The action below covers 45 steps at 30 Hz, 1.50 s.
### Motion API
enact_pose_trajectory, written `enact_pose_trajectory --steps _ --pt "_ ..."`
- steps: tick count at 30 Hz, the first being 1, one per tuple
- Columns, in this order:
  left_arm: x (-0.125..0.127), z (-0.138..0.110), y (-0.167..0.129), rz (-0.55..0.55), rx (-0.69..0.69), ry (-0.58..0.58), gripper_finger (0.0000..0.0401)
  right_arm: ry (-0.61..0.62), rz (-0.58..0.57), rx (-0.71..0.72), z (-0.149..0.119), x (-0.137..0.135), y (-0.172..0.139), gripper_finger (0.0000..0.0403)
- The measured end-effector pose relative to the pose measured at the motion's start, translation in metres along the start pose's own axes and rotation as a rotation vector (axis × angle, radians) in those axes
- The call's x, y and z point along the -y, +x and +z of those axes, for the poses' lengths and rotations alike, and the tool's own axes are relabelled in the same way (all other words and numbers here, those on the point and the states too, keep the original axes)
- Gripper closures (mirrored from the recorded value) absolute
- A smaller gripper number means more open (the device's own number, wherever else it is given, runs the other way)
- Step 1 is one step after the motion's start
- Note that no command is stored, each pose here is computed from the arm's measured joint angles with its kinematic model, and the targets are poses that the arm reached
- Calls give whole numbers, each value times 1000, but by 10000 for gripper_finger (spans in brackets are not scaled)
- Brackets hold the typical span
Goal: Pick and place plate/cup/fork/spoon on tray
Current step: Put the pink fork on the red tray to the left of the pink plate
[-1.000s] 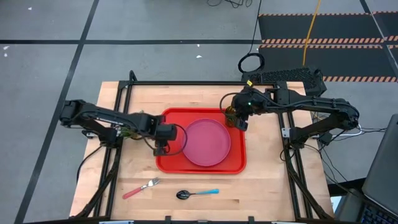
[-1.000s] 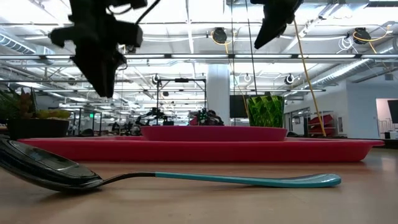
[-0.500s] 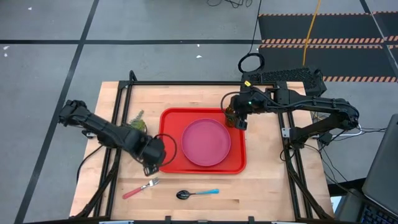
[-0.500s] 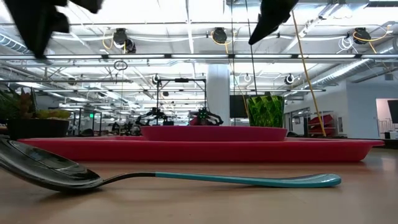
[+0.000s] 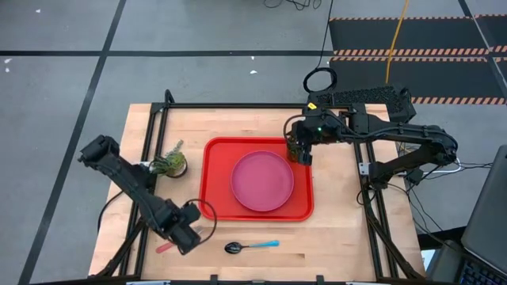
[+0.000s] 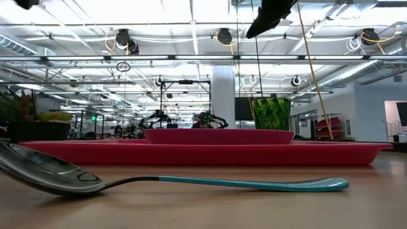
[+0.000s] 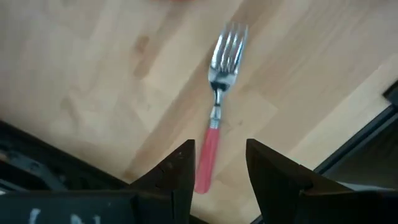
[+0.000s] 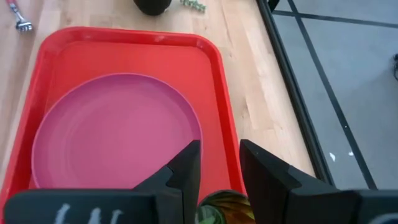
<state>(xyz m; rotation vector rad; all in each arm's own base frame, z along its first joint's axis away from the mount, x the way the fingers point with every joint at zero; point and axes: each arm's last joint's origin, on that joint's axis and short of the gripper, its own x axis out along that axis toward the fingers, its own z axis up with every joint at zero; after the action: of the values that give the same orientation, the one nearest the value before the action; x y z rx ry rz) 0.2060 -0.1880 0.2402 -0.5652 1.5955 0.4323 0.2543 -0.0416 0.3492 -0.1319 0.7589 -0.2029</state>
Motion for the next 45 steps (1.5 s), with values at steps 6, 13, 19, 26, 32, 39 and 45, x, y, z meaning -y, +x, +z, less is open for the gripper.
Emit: enact_pose_trajectory --steps 6,13,19,26,32,39,45 --pt "11 -6 16 29 -7 29 256 31 1 0 0 0 0 297" --pt "15 -6 21 19 -18 22 256 39 19 -5 -10 -9 13 297" --pt "15 -2 21 22 47 21 256 49 32 4 -21 -19 27 297" --pt "16 -2 21 24 76 -7 256 87 32 41 -18 -19 21 297" --pt "15 -1 21 25 91 -31 256 68 53 52 -17 -26 17 297" --pt "19 -1 26 32 99 -23 256 53 64 60 -17 -30 14 297" --pt "25 -6 48 98 -35 13 256 45 62 62 -17 -30 13 297"
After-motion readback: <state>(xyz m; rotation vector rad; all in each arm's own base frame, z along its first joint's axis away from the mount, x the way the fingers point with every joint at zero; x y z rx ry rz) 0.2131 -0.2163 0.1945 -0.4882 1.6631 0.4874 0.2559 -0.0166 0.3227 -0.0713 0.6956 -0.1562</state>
